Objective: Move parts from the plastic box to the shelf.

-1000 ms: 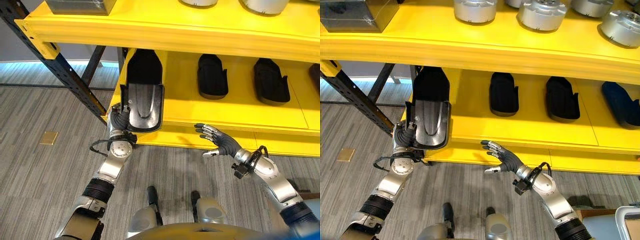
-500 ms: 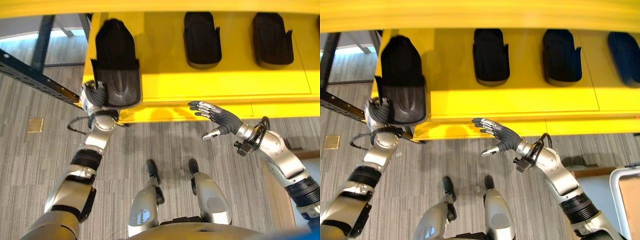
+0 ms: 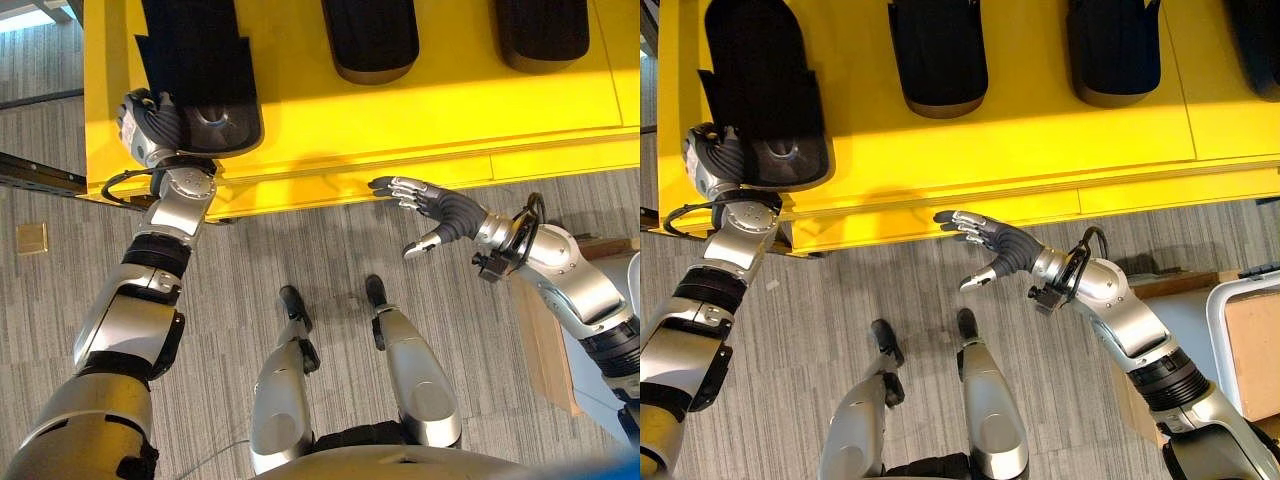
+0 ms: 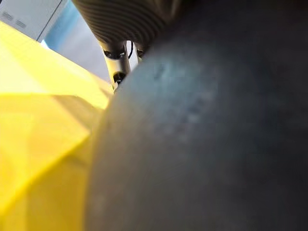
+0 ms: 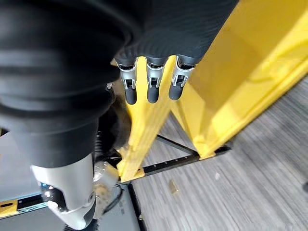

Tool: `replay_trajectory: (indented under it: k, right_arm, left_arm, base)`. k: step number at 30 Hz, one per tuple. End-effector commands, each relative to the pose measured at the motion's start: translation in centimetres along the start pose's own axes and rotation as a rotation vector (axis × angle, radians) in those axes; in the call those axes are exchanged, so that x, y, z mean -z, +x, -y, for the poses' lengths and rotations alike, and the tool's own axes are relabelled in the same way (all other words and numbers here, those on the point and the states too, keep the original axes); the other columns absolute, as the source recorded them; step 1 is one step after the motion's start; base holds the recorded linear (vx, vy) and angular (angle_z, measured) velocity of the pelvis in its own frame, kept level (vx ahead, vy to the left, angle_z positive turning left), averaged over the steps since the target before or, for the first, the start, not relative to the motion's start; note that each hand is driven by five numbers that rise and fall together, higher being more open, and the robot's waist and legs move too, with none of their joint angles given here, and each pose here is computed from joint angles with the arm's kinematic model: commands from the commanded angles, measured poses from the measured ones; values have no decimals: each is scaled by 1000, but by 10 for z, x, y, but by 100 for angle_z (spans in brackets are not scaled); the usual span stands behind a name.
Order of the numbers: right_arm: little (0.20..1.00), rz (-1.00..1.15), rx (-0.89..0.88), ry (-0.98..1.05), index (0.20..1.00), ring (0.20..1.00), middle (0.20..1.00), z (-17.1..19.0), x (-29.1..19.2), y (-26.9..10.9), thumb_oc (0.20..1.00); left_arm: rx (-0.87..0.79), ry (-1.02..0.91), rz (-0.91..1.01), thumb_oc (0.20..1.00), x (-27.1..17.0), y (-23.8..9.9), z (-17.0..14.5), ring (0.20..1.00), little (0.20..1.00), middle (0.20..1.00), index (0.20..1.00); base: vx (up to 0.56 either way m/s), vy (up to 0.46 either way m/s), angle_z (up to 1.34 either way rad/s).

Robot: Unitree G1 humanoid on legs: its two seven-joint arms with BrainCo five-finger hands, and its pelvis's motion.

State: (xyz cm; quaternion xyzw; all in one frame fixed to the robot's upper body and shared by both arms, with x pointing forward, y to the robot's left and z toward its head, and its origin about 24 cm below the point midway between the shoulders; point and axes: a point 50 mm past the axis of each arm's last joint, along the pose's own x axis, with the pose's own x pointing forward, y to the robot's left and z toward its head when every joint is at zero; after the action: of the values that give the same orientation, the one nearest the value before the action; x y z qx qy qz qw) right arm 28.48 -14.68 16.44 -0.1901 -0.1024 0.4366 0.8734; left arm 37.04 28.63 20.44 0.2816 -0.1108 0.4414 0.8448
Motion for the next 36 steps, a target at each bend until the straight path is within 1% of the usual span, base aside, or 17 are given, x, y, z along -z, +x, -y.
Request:
replay_trajectory:
  k: [1, 3, 6, 10, 16, 17, 27, 30, 36]
  right_arm:
    - [1000, 118, -8, -5, 1000, 1000, 1000, 2, -23, -4, 1000]
    - [1000, 113, -7, -13, 1000, 1000, 1000, 3, -24, -5, 1000]
    - [1000, 111, 0, -24, 1000, 1000, 1000, 5, -27, -8, 1000]
    - [1000, 97, 2, -38, 1000, 1000, 1000, 7, -27, -9, 1000]
    - [1000, 85, 12, -56, 1000, 1000, 1000, 9, -26, -14, 1000]
    - [1000, 70, 20, -63, 1000, 1000, 1000, 11, -25, -18, 1000]
    - [1000, 14, 22, -50, 1000, 1000, 1000, 7, -10, -36, 1000]
    - [1000, -13, 31, -40, 1000, 1000, 1000, 4, -2, -44, 1000]
    - [1000, -13, 41, -18, 1000, 1000, 1000, -1, 4, -49, 1000]
  left_arm:
    - [-146, -17, 33, 200, -16, 22, -26, 200, 200, 200, 200]
    - [-182, 68, 57, 200, -20, 31, -35, 200, 200, 200, 200]
    - [-220, 144, 50, 200, -24, 38, -43, 200, 200, 200, 200]
    - [-283, 188, -3, 200, -19, 50, -59, 200, 200, 200, 200]
    - [-339, 301, -3, 200, -15, 61, -78, 200, 200, 200, 200]
    - [-350, 395, 42, 200, -18, 64, -85, 200, 200, 200, 200]
    - [-345, 415, 4, 200, -9, 71, -102, 200, 200, 200, 200]
    - [-332, 483, 16, 200, -3, 71, -106, 200, 200, 200, 200]
    - [-320, 492, 20, 200, -2, 71, -107, 200, 200, 200, 200]
  base:
    - [-12, 32, 0]
    - [0, 0, 0]
    - [-5, 19, -3]
    - [7, 50, -6]
    - [24, 65, -5]
    - [133, 178, -6]
    - [77, 131, -11]
    - [117, 179, -24]
    - [47, 65, -13]
